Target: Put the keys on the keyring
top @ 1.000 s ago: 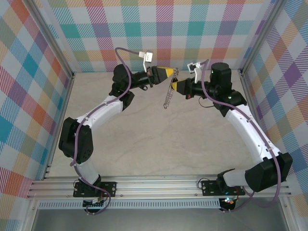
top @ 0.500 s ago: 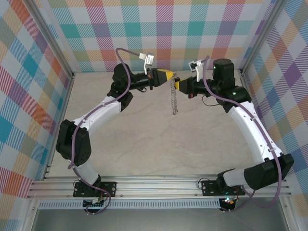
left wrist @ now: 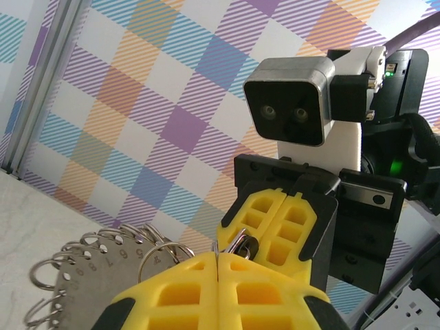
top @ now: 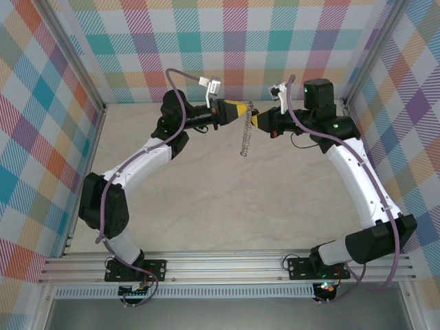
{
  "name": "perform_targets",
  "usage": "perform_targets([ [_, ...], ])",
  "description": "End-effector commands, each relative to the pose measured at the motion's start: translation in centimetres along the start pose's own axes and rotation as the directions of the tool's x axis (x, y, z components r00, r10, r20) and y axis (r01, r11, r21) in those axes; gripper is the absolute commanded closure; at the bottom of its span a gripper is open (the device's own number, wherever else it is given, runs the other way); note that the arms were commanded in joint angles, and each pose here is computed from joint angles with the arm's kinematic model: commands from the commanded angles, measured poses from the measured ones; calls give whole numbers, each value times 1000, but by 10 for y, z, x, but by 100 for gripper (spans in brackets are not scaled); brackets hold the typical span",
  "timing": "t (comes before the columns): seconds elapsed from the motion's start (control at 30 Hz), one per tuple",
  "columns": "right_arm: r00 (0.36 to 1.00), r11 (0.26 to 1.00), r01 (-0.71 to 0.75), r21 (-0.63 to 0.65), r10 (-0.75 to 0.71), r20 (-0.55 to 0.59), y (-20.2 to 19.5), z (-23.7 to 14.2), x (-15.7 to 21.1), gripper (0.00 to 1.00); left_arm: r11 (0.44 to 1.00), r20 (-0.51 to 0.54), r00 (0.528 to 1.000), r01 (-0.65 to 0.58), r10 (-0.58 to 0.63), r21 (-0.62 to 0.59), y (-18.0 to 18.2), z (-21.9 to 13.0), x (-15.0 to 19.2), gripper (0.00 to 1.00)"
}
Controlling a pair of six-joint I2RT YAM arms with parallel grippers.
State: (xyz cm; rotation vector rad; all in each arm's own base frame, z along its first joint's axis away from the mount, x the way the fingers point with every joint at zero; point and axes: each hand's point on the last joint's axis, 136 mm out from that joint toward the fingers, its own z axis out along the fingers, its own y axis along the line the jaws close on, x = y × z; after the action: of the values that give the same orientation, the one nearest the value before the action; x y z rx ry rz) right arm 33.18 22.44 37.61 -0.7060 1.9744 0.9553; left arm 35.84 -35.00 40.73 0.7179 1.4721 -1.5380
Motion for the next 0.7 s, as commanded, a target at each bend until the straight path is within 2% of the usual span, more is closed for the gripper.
perform_targets([
  [0.0, 1000, 999, 29, 28, -29, 4, -6, -5, -7, 100, 994, 24, 995, -93, 92, 51, -31, -7, -17, 100],
  [0.3, 999, 999, 43, 10, -43, -15, -6, -1, -10, 100, 994, 1, 996, -93, 93, 64, -33, -7, -14, 100],
  [0.67, 985, 983, 149, 110, -138, -102, -23, -9, -5, 100, 990, -55, 991, -120, 125, 77, -39, -9, -8, 100],
])
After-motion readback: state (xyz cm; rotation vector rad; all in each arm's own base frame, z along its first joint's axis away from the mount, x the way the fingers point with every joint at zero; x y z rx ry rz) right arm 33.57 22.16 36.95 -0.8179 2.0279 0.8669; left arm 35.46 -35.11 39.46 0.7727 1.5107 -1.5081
